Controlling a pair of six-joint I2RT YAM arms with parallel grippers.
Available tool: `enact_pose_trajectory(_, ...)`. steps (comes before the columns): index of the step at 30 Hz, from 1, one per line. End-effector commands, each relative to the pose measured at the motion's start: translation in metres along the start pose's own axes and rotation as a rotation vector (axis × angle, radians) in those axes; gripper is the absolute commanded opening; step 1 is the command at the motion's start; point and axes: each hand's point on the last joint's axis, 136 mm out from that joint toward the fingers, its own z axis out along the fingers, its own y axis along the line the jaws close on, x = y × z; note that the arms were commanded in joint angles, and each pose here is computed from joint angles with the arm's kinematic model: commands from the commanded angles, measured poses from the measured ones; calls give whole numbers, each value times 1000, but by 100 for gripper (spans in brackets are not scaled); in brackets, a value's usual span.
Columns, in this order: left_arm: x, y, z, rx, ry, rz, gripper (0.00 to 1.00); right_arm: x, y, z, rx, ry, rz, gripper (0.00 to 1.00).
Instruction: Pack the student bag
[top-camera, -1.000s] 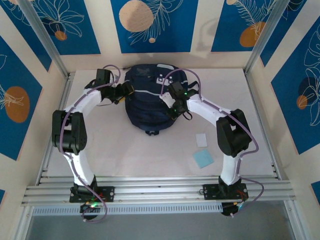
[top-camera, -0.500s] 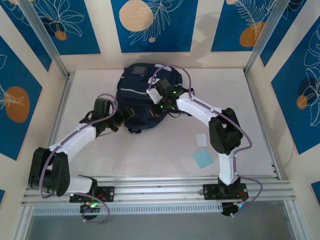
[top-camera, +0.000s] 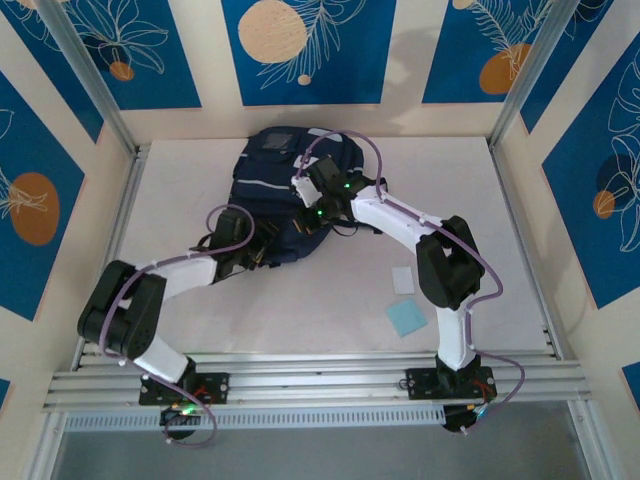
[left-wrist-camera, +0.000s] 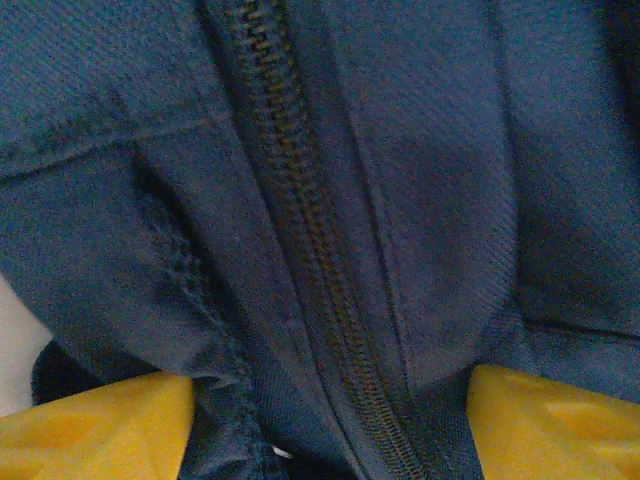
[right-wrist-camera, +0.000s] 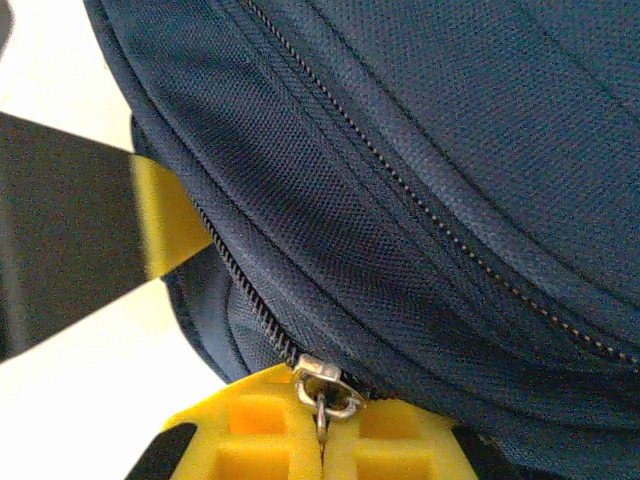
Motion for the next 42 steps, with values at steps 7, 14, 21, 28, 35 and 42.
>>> enact_pose_trajectory(7,12,44,27,-97,5,-24,24,-18,21,-21,-34,-89,-99,0)
enact_pose_trajectory(14,4,59,17,-135,-13,-10,0,34,-17,-16,112,102,-262,0)
enact_pose_trajectory(21,-4,63,0,-187,-35,44,0,62,-122,-29,398,219,-325,0)
enact_pose_trajectory(28,-4,81,-12,-247,-48,53,0,24,-207,-57,519,146,-251,0)
enact_pose_trajectory(35,-1,88,-17,-263,-47,54,0,-44,-247,-54,532,19,-253,0)
enact_pose_trajectory(42,-2,69,-26,-199,-48,68,5,-59,-204,-41,415,31,-311,0)
